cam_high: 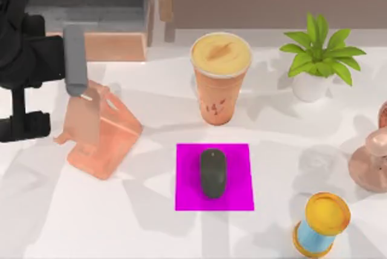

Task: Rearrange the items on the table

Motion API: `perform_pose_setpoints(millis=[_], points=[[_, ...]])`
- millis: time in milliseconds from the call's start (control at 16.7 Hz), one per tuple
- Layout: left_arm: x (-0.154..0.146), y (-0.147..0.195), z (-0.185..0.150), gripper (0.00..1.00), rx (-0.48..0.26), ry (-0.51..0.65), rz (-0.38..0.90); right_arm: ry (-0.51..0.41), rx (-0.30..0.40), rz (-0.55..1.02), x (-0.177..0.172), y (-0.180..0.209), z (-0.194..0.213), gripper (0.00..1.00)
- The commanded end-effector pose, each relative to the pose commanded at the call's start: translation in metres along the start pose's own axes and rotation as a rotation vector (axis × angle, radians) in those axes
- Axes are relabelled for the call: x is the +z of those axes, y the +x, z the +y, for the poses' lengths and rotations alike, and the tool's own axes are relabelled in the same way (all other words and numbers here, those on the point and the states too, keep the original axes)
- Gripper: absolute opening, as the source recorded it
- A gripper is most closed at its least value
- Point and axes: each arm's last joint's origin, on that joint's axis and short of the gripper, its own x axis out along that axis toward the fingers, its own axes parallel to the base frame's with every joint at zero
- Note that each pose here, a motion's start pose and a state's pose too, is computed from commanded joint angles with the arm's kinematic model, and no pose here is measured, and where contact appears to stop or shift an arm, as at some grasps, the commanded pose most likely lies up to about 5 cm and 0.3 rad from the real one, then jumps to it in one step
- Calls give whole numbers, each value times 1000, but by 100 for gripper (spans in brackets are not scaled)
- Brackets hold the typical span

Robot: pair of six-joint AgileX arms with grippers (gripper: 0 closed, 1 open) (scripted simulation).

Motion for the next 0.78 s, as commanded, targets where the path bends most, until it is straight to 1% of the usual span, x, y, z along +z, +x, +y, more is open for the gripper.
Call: perform_pose_setpoints(millis=[120, 240, 360, 420, 540, 600, 660, 780], points=[[-59, 17, -2, 100, -70, -298, 63, 0, 0, 0, 0, 0, 0, 100], [-108, 31, -14, 100, -144, -559, 115, 0, 0, 0, 0, 0, 0, 100], [-144, 42, -30, 100, -215, -775, 155, 0, 0, 0, 0, 0, 0, 100], [-156, 45, -38, 100, -240, -861, 168, 0, 0, 0, 0, 0, 0, 100], [-173, 49, -51, 100, -269, -984, 185, 0, 0, 0, 0, 0, 0, 100], [-177, 50, -55, 100, -275, -1020, 189, 0, 0, 0, 0, 0, 0, 100], [-179, 50, -57, 100, -277, -1037, 191, 0, 0, 0, 0, 0, 0, 100], [-179, 50, -57, 100, -277, -1037, 191, 0, 0, 0, 0, 0, 0, 100]])
